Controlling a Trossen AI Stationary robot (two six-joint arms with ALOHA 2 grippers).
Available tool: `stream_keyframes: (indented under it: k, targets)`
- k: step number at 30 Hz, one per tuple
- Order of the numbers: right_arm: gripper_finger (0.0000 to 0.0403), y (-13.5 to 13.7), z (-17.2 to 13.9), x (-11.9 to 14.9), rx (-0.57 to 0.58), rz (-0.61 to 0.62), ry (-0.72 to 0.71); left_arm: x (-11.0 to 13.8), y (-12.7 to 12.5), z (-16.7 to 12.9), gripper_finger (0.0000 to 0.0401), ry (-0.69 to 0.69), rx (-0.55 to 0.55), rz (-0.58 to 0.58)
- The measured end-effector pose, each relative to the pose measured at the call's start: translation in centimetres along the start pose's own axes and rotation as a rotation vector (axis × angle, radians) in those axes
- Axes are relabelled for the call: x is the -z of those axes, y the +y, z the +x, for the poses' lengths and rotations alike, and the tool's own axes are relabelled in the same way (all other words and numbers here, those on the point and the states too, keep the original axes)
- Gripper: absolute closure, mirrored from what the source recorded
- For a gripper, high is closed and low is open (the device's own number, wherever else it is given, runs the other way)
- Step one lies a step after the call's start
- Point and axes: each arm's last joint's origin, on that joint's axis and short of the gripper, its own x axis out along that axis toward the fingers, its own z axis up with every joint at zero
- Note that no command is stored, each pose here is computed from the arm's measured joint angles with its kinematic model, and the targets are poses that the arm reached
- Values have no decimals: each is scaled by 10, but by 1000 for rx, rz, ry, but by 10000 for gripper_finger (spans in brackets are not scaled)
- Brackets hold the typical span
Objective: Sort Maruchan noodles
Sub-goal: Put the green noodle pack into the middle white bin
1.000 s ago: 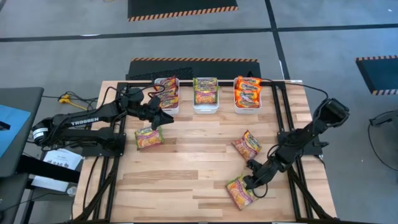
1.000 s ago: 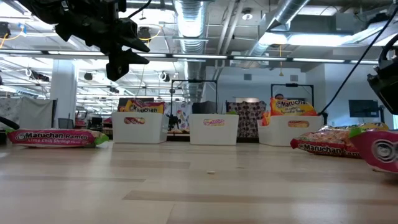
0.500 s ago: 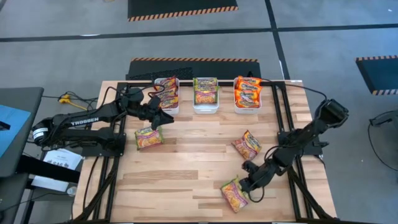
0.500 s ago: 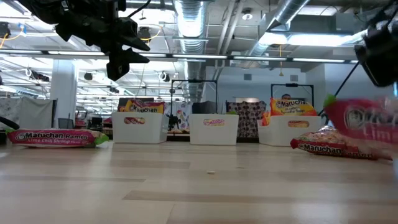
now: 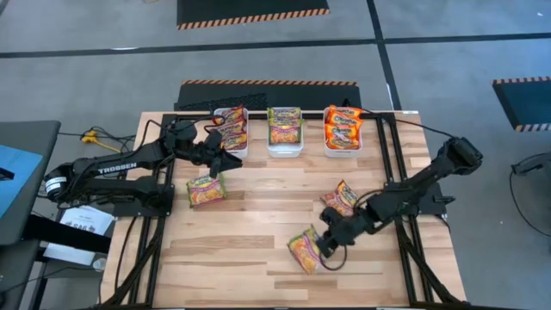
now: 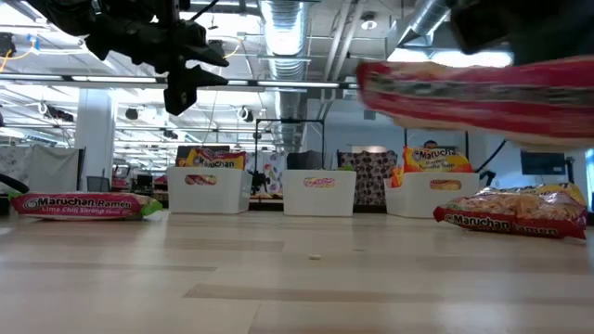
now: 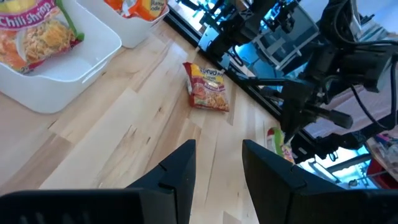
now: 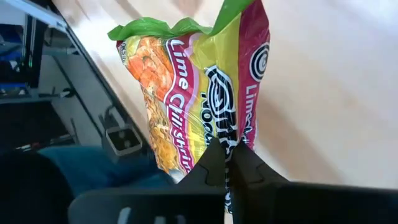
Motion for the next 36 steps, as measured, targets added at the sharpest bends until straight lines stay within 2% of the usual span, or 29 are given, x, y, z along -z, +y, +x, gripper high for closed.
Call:
stream_keyframes:
  k: [8,15,25,30,36]
  targets:
    - [396,11,-11,-52,-15,-133,-117,-1,-1,0,285,-11,6,5]
    - [396,10,-32,-117,0,-270,-218,-4,-2,0,285,-57,-5,-33]
    - [394,-17,-90,-211,144,-412,-418,-13,-5,-1,285,-171,-14,-16]
    - [393,-34,-117,-242,222,-489,-509,-13,-5,-1,285,-171,-19,-18]
    - [393,-52,-151,-270,331,-600,-606,-14,-3,-1,285,-217,-80,-23]
